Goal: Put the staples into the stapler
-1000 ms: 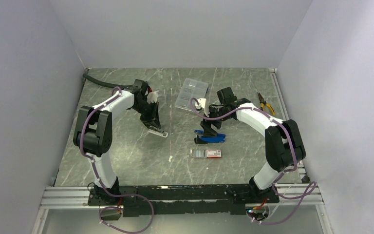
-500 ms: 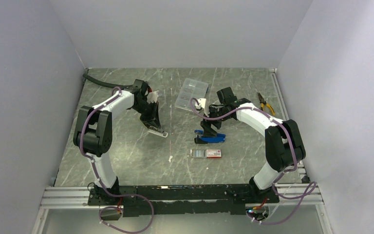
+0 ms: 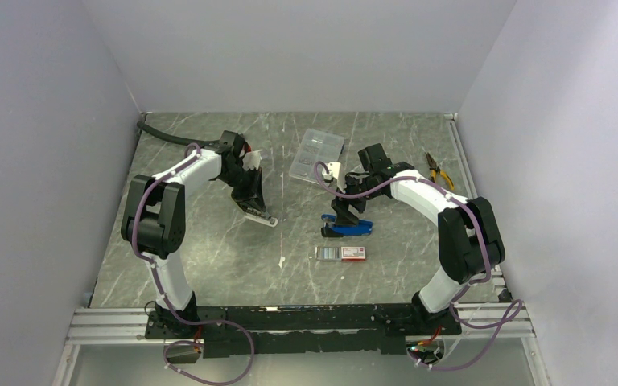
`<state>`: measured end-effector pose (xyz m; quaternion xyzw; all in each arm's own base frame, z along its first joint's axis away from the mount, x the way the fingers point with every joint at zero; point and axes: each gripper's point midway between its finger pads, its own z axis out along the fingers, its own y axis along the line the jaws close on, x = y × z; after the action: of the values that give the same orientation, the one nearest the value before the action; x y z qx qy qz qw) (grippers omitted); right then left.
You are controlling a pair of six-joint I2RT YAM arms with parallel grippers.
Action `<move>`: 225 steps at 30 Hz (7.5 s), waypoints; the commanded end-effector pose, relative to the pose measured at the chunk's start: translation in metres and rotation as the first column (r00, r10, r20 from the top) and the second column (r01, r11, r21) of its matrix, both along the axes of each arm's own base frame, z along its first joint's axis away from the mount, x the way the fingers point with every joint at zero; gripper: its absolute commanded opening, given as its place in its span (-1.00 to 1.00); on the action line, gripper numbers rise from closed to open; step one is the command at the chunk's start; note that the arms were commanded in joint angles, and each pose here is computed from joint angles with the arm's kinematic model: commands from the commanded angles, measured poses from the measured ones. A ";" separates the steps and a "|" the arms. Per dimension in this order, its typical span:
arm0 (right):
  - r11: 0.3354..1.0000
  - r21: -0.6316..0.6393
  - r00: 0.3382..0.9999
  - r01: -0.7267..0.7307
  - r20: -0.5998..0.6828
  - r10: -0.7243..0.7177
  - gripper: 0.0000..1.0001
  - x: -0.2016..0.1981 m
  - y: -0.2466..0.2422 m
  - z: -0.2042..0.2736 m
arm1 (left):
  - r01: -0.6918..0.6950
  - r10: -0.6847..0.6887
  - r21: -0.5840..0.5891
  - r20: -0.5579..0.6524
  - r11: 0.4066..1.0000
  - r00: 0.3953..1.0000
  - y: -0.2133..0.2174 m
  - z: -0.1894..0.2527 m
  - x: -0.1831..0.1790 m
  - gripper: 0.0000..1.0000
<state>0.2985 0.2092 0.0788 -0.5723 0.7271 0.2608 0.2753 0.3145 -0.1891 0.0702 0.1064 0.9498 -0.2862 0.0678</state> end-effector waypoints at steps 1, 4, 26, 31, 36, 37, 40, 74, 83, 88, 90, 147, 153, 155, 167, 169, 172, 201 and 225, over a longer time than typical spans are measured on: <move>1.000 -0.003 1.000 -0.014 0.014 0.014 0.64 0.000 0.000 0.003 | 0.004 -0.003 -0.022 0.045 1.000 0.999 -0.003 0.010 0.011 -0.95; 1.000 -0.004 1.000 -0.014 0.014 0.014 0.64 0.000 0.000 0.002 | 0.004 -0.003 -0.021 0.045 1.000 0.999 -0.003 0.010 0.011 -0.95; 1.000 -0.006 1.000 -0.013 0.009 0.013 0.64 0.000 0.000 0.002 | -0.007 0.008 -0.015 0.041 1.000 0.999 -0.002 0.008 0.010 -0.95; 1.000 -0.007 1.000 -0.014 0.008 0.014 0.64 -0.001 -0.001 0.001 | -0.010 0.011 -0.016 0.038 1.000 0.999 -0.003 0.008 0.011 -0.95; 1.000 -0.008 1.000 -0.014 0.009 0.014 0.64 -0.001 -0.001 0.001 | -0.016 0.016 -0.013 0.036 1.000 0.999 -0.002 0.007 0.012 -0.95; 1.000 -0.008 1.000 -0.014 0.008 0.015 0.64 -0.001 -0.001 0.001 | -0.018 0.018 -0.012 0.036 1.000 0.999 -0.002 0.007 0.012 -0.95; 1.000 -0.009 1.000 -0.015 0.008 0.015 0.64 0.000 -0.001 0.001 | -0.018 0.018 -0.010 0.033 1.000 0.999 -0.002 0.006 0.011 -0.95; 1.000 -0.013 1.000 -0.015 0.002 0.015 0.64 0.000 -0.001 -0.001 | 0.004 -0.003 -0.019 0.073 1.000 0.997 -0.005 0.012 0.005 -0.95; 1.000 -0.024 1.000 -0.012 0.005 0.012 0.64 0.002 -0.002 -0.004 | -0.022 0.023 -0.010 0.118 1.000 0.993 -0.002 0.016 0.000 -0.95; 0.999 -0.031 1.000 -0.006 0.005 0.006 0.64 0.003 -0.003 -0.005 | -0.033 0.034 -0.013 0.142 0.999 0.989 -0.001 0.021 0.000 -0.95; 0.999 -0.035 1.000 -0.004 0.009 0.004 0.64 0.004 -0.004 -0.005 | -0.035 0.036 -0.010 0.143 0.999 0.989 -0.001 0.021 0.000 -0.95; 0.998 -0.061 1.000 -0.005 0.000 0.005 0.64 0.003 -0.007 -0.014 | -0.064 0.074 -0.072 0.145 0.995 0.987 -0.009 0.015 0.003 -0.95; 0.998 -0.061 1.000 -0.006 -0.001 0.006 0.64 0.003 -0.008 -0.014 | -0.063 0.073 -0.072 0.139 0.995 0.988 -0.009 0.014 0.003 -0.95; 0.998 -0.061 1.000 -0.005 0.002 0.005 0.64 0.003 -0.008 -0.014 | -0.062 0.071 -0.071 0.137 0.996 0.988 -0.009 0.013 0.002 -0.95; 0.998 -0.063 1.000 -0.005 -0.002 0.005 0.64 0.003 -0.008 -0.015 | -0.053 0.061 -0.069 0.128 0.996 0.990 -0.009 0.011 0.003 -0.95; 0.998 -0.062 1.000 -0.005 -0.003 0.005 0.64 0.003 -0.008 -0.015 | -0.051 0.060 -0.068 0.128 0.996 0.990 -0.010 0.011 0.003 -0.95; 0.998 -0.062 1.000 -0.005 -0.004 0.005 0.64 0.003 -0.008 -0.015 | -0.050 0.058 -0.064 0.125 0.997 0.991 -0.009 0.009 0.003 -0.95; 0.998 -0.062 1.000 -0.006 -0.005 0.006 0.64 0.002 -0.008 -0.015 | -0.044 0.048 -0.039 0.106 0.998 0.993 -0.007 0.001 0.003 -0.94; 0.998 -0.064 1.000 -0.006 -0.005 0.006 0.64 0.002 -0.008 -0.015 | -0.035 0.037 -0.022 0.095 0.999 0.995 -0.004 -0.003 0.002 -0.76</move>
<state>0.2986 0.2003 0.0637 -0.5757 0.7392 0.2417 0.2525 0.3086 -0.1919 0.0601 0.0887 0.9474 -0.2893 0.1046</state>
